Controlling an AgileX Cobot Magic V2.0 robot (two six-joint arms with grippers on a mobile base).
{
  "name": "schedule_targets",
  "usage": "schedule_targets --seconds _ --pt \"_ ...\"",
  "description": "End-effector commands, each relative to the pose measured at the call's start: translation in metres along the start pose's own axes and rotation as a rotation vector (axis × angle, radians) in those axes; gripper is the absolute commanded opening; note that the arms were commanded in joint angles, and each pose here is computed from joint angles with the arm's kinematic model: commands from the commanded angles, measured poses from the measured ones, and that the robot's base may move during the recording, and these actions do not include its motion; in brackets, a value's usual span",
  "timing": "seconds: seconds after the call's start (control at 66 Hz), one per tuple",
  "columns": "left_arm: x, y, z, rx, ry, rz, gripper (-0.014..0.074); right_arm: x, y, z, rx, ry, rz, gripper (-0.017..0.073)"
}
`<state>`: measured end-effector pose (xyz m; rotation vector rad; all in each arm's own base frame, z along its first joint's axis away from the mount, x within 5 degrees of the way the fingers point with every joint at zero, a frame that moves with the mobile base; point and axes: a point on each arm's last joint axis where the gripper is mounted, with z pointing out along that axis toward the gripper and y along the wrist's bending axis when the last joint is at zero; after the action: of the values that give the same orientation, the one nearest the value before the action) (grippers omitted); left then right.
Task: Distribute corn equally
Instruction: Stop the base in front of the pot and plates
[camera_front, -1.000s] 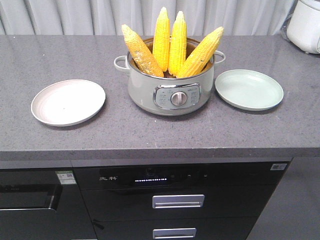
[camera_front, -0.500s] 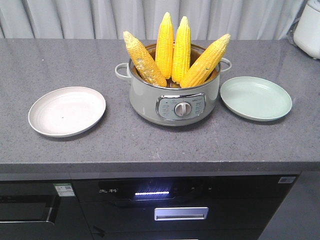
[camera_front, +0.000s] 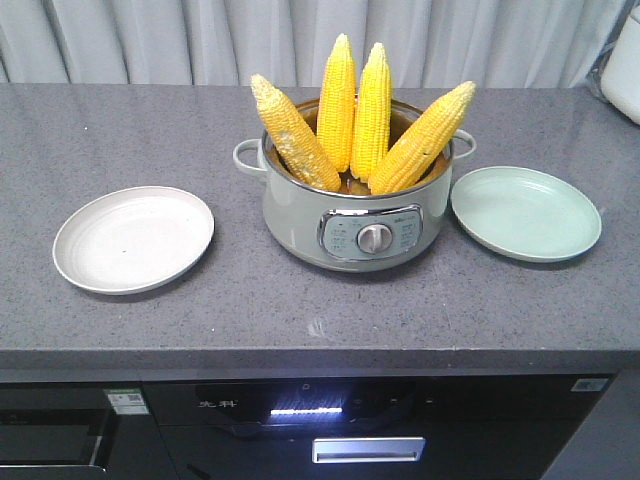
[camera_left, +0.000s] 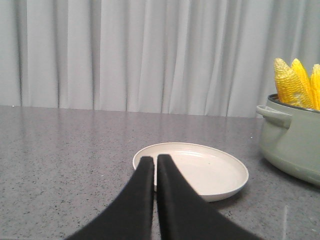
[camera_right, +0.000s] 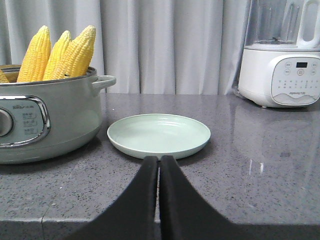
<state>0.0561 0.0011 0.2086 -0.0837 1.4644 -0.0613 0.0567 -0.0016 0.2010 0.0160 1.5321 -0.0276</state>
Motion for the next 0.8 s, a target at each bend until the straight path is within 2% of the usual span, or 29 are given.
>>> schedule_targets --seconds 0.0,0.788 --pt "-0.0036 -0.0003 -0.0013 0.008 -0.079 -0.011 -0.0007 -0.0033 0.0002 -0.0001 -0.001 -0.065 -0.009 -0.0005" --pt "-0.0036 -0.0003 -0.0013 0.008 -0.079 -0.011 -0.0007 -0.0033 0.0002 -0.0001 -0.001 -0.065 -0.008 -0.0005"
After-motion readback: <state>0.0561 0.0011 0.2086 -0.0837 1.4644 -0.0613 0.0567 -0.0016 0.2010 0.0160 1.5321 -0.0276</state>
